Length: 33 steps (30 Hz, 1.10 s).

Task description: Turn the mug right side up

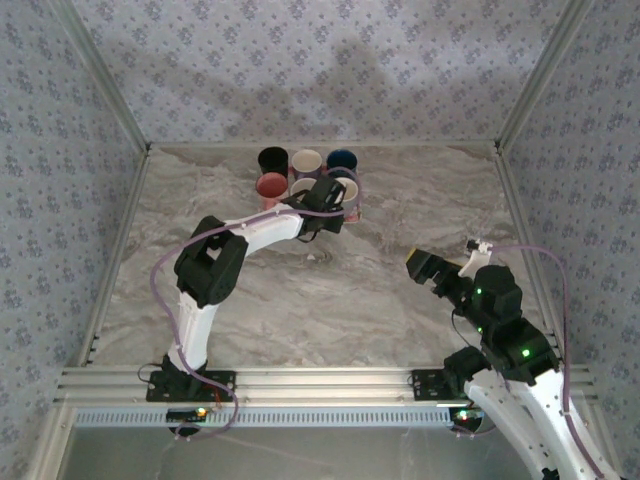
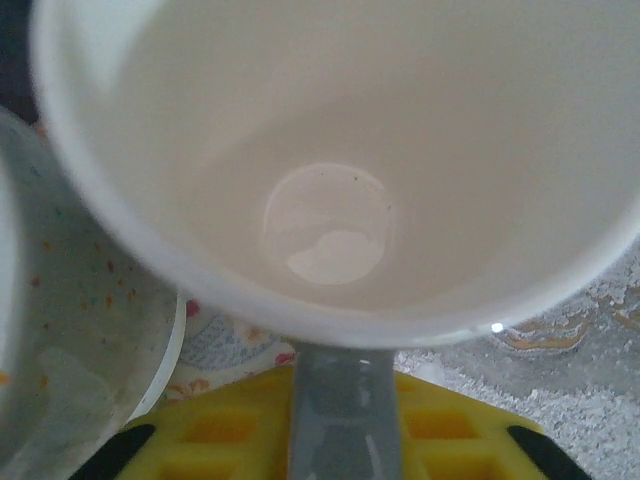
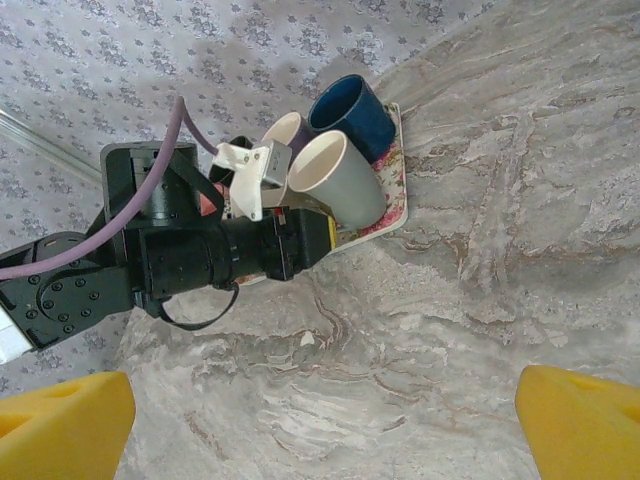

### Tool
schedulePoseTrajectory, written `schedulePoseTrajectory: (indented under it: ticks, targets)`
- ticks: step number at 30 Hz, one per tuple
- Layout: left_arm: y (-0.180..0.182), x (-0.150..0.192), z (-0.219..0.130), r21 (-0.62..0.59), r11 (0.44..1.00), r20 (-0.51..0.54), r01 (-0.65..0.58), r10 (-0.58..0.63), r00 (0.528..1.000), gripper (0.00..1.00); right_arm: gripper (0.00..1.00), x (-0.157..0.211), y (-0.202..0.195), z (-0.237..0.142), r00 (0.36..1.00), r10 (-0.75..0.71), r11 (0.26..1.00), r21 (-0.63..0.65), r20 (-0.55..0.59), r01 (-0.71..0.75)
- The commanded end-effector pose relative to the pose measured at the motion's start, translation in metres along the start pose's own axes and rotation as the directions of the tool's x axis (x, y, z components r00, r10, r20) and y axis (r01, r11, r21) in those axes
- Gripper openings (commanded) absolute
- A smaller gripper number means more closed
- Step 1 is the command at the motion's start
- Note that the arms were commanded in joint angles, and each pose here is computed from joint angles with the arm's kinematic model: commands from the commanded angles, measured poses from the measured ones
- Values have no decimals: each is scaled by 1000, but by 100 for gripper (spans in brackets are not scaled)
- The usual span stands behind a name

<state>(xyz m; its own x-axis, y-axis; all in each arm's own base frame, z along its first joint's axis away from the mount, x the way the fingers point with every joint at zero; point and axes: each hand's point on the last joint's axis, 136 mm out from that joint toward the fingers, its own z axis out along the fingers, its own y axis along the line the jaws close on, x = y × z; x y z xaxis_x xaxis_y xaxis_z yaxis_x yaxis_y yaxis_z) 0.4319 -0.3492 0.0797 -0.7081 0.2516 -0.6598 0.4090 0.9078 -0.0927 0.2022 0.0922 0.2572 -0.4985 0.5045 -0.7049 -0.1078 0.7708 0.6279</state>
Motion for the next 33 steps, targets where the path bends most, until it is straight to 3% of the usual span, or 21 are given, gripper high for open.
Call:
schedulePoseTrajectory:
  ticks: [1, 4, 9, 18, 22, 29, 30, 31, 33]
  targets:
    - [-1, -21, -6, 15, 1000, 50, 26, -27, 998, 32, 100, -9, 9, -9, 1000, -17, 999, -27, 20, 17]
    - [0, -23, -11, 16, 999, 59, 29, -30, 998, 38, 100, -9, 9, -10, 1000, -21, 999, -25, 19, 22]
    - [0, -30, -29, 29, 999, 91, 42, -45, 995, 40, 100, -10, 9, -11, 1000, -24, 999, -20, 19, 24]
    - [-23, -45, -105, 100, 995, 215, 18, -39, 976, 41, 100, -26, 10, -13, 995, -73, 997, 18, 68, 72]
    - [-41, -35, -137, 97, 993, 267, -68, 39, 963, 41, 100, -30, 17, -15, 992, -116, 993, 15, 49, 115]
    - [-30, -15, -190, 120, 992, 302, -51, 13, 953, 41, 100, -14, 15, -14, 986, -150, 988, 30, -70, 152]
    - [-27, -13, -202, 131, 989, 315, -66, 22, 949, 46, 100, -15, 14, -15, 985, -153, 987, 44, -75, 156]
    - [-24, -11, -212, 140, 987, 324, -82, 32, 946, 61, 100, -17, 12, -15, 984, -160, 984, 66, -77, 165]
    - [-13, -9, -230, 145, 986, 335, -86, 33, 942, 76, 100, -21, 7, -15, 980, -183, 975, 109, -82, 192]
